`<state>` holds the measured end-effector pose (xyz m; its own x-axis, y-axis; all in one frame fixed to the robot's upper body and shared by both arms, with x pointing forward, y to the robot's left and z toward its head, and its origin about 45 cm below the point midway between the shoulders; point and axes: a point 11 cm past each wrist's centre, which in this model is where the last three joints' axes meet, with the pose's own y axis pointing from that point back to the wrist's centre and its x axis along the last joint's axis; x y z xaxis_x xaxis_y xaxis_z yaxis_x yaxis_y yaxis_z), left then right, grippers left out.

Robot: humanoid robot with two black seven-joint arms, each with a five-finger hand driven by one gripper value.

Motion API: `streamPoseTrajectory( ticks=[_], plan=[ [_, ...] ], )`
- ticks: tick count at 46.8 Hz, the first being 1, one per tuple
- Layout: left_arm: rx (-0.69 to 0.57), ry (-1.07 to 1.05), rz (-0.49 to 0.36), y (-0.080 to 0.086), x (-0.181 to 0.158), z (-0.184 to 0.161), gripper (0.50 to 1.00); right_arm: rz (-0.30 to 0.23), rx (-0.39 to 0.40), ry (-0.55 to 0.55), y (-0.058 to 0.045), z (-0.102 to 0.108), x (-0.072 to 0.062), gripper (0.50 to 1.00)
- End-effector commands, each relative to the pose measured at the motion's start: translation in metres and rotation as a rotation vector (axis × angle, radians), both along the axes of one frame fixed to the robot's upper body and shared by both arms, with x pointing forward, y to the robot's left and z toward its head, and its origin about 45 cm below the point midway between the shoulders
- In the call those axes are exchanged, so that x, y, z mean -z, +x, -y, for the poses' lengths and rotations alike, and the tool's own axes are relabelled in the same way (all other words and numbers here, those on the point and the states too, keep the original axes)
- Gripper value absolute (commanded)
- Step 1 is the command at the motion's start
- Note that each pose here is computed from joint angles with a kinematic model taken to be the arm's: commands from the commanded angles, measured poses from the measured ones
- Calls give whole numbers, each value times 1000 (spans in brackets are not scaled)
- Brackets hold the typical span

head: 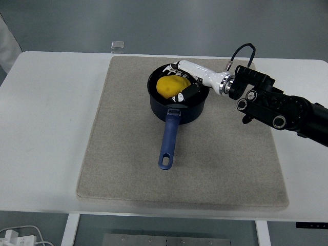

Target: Put the potato in the blue pot

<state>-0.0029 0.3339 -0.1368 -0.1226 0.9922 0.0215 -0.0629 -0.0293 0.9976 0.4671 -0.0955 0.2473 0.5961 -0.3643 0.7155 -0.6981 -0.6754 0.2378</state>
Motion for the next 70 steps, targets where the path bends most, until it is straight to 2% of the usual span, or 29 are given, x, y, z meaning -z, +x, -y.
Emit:
streamPoseTrajectory(
  ticks=[1, 2, 40, 52, 58, 61, 67, 70],
  plan=[
    [1, 0, 0, 0, 0, 0, 1000, -5, -3, -1, 0, 0, 0, 899],
    [-1, 0, 1, 0, 0, 0, 1000, -7, -4, -3, -1, 0, 1, 968],
    [-1, 0, -1, -1, 0, 0, 1000, 1, 2, 4, 1, 0, -2, 964],
    [1, 0, 0, 0, 0, 0, 1000, 20, 26, 12, 7, 10, -12, 964],
    [1, -2, 1, 0, 0, 1, 1000, 34, 93, 51, 20, 35, -30, 964],
    [1, 0, 0, 0, 0, 0, 1000, 19, 132, 108, 26, 44, -40, 964],
    [1, 0, 0, 0, 0, 0, 1000, 4, 244, 207, 39, 80, -62, 964],
    [1, -2, -1, -1, 0, 1, 1000, -26, 324, 248, 45, 101, -70, 964]
  ],
)
